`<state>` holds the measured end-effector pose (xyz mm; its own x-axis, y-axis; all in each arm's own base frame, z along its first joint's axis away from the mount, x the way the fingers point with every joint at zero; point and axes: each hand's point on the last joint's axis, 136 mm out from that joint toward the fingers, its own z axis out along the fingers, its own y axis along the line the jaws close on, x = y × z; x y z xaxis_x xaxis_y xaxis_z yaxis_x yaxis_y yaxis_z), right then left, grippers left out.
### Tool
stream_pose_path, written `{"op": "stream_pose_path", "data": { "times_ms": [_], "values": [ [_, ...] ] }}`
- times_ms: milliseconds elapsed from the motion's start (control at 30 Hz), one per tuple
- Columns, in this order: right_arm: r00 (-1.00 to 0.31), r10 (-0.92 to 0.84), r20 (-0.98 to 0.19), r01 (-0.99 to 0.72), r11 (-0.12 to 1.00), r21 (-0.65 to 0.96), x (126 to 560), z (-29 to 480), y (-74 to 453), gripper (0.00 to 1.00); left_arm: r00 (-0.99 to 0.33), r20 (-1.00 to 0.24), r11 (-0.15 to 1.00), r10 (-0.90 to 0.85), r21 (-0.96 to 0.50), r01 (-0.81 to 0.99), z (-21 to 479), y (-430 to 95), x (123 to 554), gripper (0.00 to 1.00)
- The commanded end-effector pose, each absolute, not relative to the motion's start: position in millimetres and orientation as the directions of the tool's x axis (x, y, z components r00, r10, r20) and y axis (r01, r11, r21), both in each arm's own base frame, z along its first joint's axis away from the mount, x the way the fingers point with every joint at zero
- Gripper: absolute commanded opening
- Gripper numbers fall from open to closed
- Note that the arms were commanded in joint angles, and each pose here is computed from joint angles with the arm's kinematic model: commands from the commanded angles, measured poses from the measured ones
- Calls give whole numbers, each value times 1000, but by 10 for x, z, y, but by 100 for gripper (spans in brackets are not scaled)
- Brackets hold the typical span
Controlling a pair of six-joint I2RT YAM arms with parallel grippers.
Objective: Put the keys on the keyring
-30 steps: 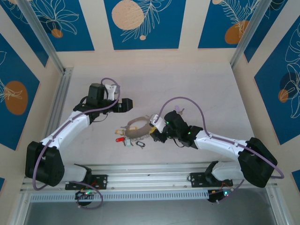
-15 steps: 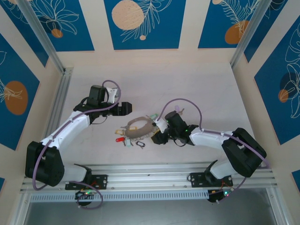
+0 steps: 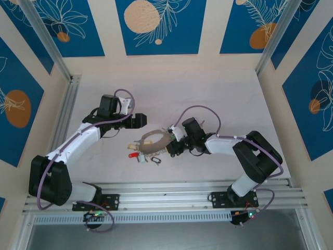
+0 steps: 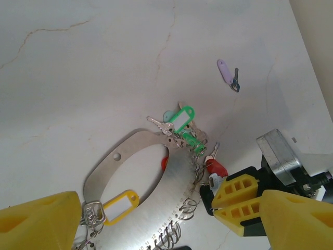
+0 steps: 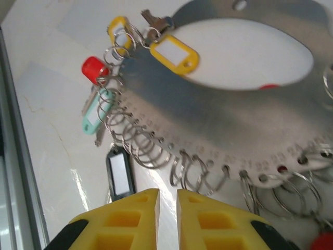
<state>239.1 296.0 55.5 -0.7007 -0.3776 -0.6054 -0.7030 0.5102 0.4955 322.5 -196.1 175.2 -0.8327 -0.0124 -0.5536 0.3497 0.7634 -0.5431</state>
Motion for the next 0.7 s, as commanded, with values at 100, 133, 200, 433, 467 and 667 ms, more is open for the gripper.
{"op": "stream_pose_path", "data": {
  "times_ms": [100, 133, 200, 433, 467, 667],
  "values": [
    [-715, -376, -589, -695, 472, 543, 2384, 596, 3079, 14, -822, -569, 762, 7, -530, 373, 1757, -1974, 3179, 89],
    [-720, -381, -580, -690, 480, 541, 2389, 573, 3069, 14, -821, -571, 762, 4, -530, 373, 1763, -1970, 3182, 89],
    [-726, -388, -568, -684, 489, 540, 2393, 543, 3063, 13, -817, -576, 760, 3, -530, 376, 1786, -1971, 3181, 89],
    [-754, -407, -516, -655, 528, 540, 2422, 417, 3043, 14, -809, -587, 759, -4, -529, 380, 1820, -1968, 3186, 89],
    [-758, -408, -508, -650, 534, 541, 2419, 404, 3033, 16, -807, -590, 757, -4, -529, 383, 1828, -1972, 3186, 89],
    [-792, -387, -473, -608, 567, 555, 2412, 374, 2954, 28, -805, -593, 762, -6, -524, 381, 1830, -1958, 3185, 89]
  ]
}}
